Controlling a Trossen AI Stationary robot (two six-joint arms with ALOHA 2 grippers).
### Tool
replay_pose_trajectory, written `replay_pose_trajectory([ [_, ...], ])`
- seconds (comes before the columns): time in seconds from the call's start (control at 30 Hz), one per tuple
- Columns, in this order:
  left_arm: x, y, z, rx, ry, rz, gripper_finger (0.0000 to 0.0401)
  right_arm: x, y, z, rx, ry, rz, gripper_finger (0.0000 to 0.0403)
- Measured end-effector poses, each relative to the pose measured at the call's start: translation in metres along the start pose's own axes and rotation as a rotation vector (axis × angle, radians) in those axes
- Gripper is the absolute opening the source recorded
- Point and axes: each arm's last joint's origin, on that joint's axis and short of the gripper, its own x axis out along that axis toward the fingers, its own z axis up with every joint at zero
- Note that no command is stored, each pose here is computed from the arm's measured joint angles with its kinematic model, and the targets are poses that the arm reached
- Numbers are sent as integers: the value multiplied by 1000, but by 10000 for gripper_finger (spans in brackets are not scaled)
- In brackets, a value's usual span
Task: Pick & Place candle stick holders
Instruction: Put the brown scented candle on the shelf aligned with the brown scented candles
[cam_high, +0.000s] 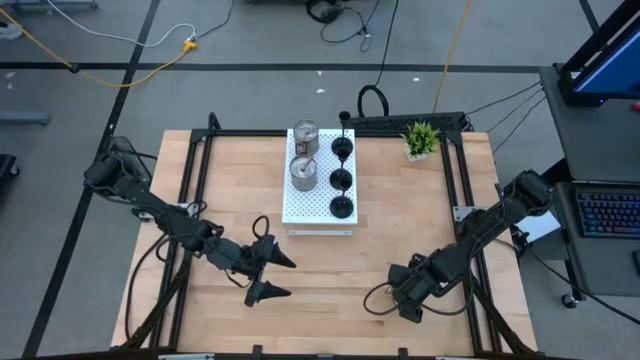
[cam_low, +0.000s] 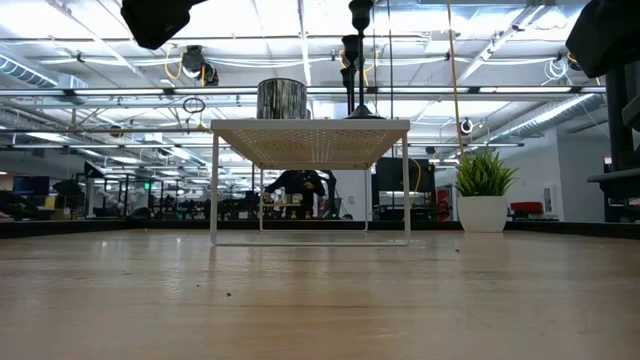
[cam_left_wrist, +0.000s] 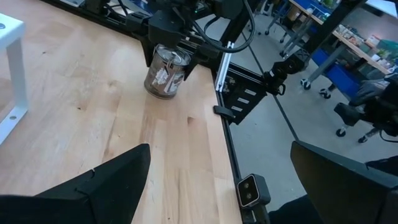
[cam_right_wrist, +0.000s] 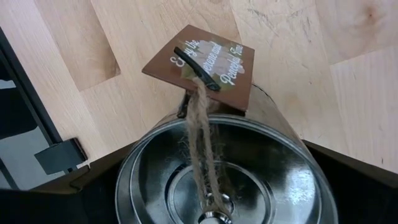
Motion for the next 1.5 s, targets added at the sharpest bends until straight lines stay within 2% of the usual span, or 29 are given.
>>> replay_pose_trajectory([
  [1.2, 0, 0, 0, 2, 0, 0, 395, 0, -3, -2, 12, 21, -35, 393],
  [1.33, 0, 0, 0, -1, 0, 0, 395, -1, -6, -3, 24, 31, -55, 383],
  [1.5, 0, 0, 0, -1, 0, 0, 395, -1, -7, -3, 29, 37, -69, 352],
])
